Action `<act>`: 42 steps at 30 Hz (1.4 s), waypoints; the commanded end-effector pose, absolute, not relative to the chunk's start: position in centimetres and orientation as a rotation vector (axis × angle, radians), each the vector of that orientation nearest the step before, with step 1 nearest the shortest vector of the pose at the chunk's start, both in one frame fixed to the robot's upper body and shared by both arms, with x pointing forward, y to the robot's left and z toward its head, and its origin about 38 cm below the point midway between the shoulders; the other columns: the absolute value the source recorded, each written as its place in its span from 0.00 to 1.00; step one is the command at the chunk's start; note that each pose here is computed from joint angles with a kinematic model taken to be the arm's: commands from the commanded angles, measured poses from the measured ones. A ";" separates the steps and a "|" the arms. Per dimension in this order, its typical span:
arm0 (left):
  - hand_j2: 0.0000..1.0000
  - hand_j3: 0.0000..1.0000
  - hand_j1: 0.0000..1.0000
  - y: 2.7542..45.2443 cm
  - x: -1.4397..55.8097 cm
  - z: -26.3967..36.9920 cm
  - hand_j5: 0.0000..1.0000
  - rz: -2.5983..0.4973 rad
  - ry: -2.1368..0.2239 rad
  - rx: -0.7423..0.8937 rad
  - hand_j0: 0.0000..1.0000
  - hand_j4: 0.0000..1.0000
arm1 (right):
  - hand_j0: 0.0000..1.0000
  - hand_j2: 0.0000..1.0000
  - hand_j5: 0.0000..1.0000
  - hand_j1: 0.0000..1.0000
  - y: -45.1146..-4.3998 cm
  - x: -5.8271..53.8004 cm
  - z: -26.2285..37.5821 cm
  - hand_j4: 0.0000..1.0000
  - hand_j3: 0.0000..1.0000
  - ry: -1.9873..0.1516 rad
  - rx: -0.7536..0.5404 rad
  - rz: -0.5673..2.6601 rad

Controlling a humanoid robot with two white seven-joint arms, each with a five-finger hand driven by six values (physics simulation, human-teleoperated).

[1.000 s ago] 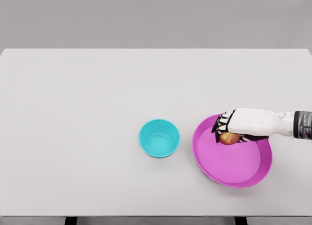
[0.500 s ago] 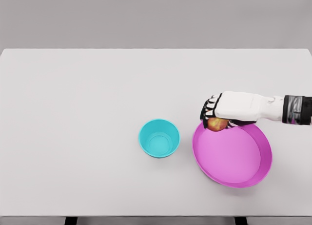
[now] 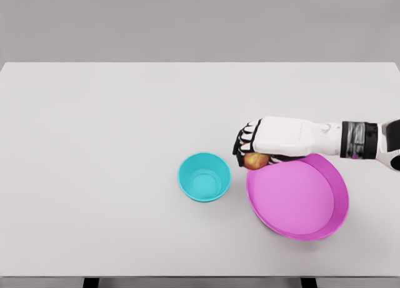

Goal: Put the apple from the pink plate into the blue bowl with your right arm

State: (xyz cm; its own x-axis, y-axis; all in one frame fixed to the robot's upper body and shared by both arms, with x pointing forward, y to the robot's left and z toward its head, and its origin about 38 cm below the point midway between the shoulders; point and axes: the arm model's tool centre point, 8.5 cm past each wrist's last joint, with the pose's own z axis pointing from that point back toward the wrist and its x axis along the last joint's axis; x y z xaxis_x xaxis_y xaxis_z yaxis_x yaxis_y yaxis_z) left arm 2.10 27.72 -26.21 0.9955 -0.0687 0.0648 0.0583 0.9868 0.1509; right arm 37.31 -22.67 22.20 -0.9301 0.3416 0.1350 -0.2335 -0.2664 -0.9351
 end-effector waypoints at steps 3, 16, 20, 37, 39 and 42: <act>1.00 1.00 1.00 27.7 2.1 -26.2 1.00 -0.064 -0.071 0.151 1.00 1.00 | 0.51 0.51 0.51 0.51 -21.0 37.0 21.6 0.51 0.51 -1.646 -0.075 2.257; 1.00 1.00 1.00 27.7 2.1 -26.2 1.00 -0.064 -0.070 0.149 1.00 1.00 | 0.51 0.51 0.51 0.51 -16.4 36.7 21.4 0.51 0.51 -1.736 0.007 2.287; 1.00 1.00 1.00 27.7 2.1 -26.2 1.00 -0.064 -0.070 0.149 1.00 1.00 | 0.52 0.52 0.52 0.52 -15.5 36.9 20.4 0.52 0.52 -1.712 0.015 2.314; 1.00 1.00 1.00 27.7 2.1 -26.2 1.00 -0.064 -0.071 0.149 1.00 1.00 | 1.00 1.00 1.00 1.00 -14.4 37.5 19.5 1.00 1.00 -1.687 0.029 2.335; 1.00 1.00 1.00 27.7 2.1 -26.2 1.00 -0.064 -0.071 0.149 1.00 1.00 | 1.00 1.00 1.00 1.00 -14.4 37.5 19.6 1.00 1.00 -1.689 0.028 2.336; 1.00 1.00 1.00 27.7 2.1 -26.2 1.00 -0.064 -0.070 0.149 1.00 1.00 | 1.00 1.00 1.00 1.00 -14.5 37.7 20.7 1.00 1.00 -1.705 -0.003 2.350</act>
State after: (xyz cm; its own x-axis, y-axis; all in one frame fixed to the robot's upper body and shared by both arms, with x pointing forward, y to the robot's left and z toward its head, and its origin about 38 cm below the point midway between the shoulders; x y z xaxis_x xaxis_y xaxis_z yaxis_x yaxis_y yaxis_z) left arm 2.10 27.72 -26.21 0.9955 -0.0687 0.0650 0.0582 0.9868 0.1511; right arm 37.81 -14.38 20.57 -0.9721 0.1923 0.1344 -0.1882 -0.2968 -0.9362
